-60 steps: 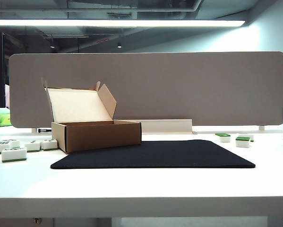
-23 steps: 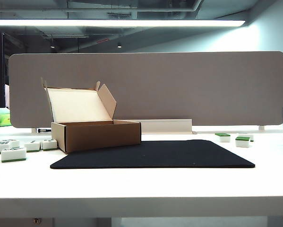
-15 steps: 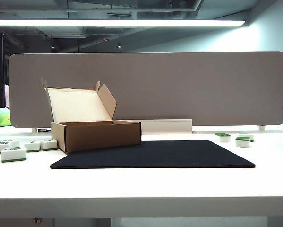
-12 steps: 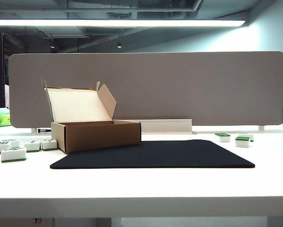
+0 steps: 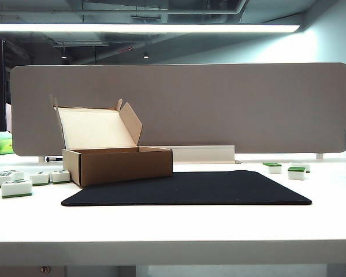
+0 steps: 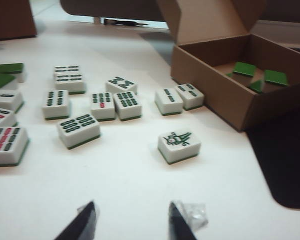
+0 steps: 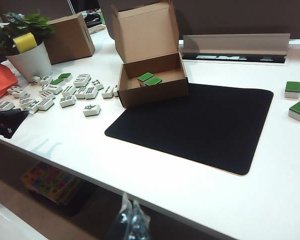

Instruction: Pick up four mahjong tiles and put them into the paper box.

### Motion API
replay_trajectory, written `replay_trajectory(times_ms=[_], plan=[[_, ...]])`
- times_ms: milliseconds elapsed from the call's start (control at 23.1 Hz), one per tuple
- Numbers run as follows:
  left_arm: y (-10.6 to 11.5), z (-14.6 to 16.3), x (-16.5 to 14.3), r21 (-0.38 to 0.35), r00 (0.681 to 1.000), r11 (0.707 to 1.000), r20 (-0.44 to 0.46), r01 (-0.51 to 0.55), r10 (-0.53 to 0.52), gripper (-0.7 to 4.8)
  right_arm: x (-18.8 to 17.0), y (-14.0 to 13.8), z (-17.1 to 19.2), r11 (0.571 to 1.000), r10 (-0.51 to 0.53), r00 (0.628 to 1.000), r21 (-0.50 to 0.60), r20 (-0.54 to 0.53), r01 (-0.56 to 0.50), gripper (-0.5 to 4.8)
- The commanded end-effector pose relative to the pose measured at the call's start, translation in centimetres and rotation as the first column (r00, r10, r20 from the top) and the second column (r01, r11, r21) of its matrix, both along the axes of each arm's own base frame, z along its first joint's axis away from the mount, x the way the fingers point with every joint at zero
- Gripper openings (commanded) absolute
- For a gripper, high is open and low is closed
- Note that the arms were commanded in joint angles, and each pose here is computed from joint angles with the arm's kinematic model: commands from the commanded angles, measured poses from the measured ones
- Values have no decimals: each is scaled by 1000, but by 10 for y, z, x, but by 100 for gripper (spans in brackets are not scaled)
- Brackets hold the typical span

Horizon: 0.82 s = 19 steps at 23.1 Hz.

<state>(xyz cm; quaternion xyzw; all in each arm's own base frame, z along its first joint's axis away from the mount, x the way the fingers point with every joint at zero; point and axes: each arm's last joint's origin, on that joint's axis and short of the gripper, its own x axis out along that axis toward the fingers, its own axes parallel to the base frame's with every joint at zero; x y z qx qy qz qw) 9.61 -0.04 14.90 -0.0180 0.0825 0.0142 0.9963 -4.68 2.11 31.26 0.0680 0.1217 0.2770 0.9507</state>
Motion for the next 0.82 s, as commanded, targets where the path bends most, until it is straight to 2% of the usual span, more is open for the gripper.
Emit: replay_trajectory(times_ms=[43, 432, 562, 691, 821], plan=[[-1, -1, 0, 0, 1000, 1000, -16, 24, -24, 179, -3, 0, 1, 1000, 2, 1000, -4, 26, -2, -1], [-1, -1, 0, 0, 1000, 1000, -16, 24, -24, 179, -3, 0, 1, 1000, 2, 1000, -4, 26, -2, -1], [-1, -2, 0, 0, 1000, 1000, -16, 24, -24, 179, 0, 0, 1, 993, 30, 992, -119, 121, -15, -1], [-1, -1, 0, 0, 1000, 1000, -16, 24, -24, 179, 20, -2, 0, 995, 22, 981, -98, 191, -3, -1], [-1, -1, 0, 0, 1000, 1000, -16, 24, -24, 179, 43, -3, -11, 999, 4, 980, -38, 198, 3, -1]])
